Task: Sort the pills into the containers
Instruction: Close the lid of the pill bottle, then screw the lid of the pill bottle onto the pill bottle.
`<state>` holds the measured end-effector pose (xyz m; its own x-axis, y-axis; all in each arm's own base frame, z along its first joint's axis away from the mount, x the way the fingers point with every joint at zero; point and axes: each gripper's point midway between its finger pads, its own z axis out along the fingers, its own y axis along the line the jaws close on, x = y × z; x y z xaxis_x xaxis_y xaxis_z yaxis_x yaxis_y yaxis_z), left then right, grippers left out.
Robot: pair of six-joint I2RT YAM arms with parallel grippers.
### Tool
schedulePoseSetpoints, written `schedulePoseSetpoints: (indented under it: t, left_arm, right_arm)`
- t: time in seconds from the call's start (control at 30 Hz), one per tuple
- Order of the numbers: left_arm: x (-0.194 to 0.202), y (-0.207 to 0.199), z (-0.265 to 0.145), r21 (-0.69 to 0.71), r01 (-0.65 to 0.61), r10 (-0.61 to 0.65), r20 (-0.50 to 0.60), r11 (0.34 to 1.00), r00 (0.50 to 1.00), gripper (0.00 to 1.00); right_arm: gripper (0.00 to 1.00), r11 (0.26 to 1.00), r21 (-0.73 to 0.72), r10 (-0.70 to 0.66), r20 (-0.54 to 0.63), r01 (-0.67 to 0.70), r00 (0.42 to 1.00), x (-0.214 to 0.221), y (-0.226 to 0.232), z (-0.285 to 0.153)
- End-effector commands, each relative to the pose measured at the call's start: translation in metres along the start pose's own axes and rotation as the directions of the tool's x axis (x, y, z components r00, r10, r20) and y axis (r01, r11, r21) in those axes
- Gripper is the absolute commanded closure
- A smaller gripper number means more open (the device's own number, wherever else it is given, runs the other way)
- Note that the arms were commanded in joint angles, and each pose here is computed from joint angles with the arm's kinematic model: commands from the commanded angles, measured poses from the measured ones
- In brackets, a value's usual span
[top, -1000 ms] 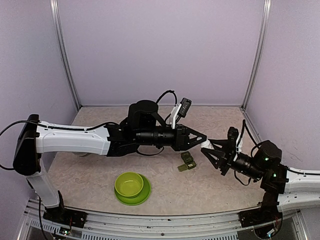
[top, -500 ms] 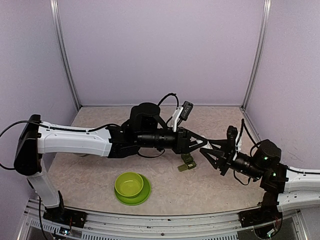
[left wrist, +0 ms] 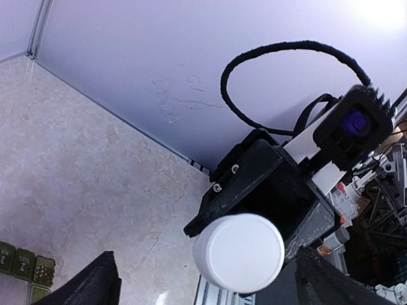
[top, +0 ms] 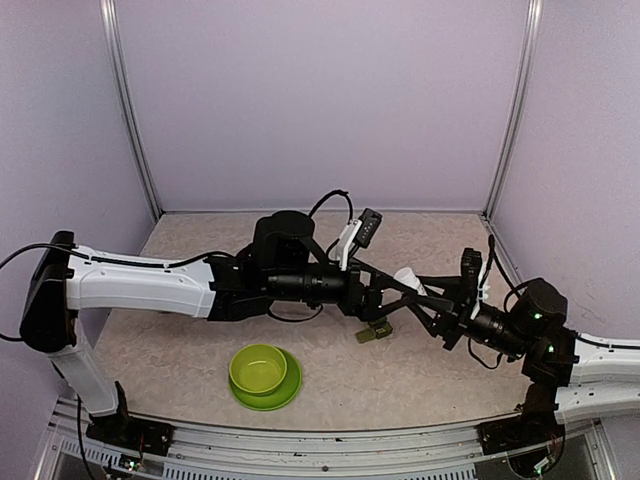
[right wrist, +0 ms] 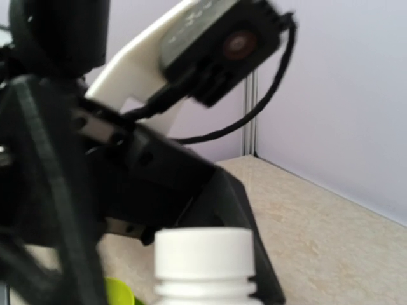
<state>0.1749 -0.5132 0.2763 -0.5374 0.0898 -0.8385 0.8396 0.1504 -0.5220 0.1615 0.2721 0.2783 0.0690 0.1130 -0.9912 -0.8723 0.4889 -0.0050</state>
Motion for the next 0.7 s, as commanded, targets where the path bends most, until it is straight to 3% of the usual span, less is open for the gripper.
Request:
schedulePoseSetpoints:
  t: [0.0, 0.67]
  left_arm:
    - [-0.007, -0.008, -0.017, -0.021, -0.033, 0.033, 0.027, 0.999, 0.999, 0.01]
    - [-0.017, -0.024, -0.016, 0.032, -0.024, 0.023, 0.045, 0.999, 0.999, 0.01]
  right_arm:
    - [1.00, 1.000, 0.004, 0.027, 0.073, -0.028, 0.997, -0.022, 0.000, -0.003]
    - [1.00, 0.997, 0.053, 0.057, -0.010, -0.056, 0.998, -0.005, -0.004, 0.015]
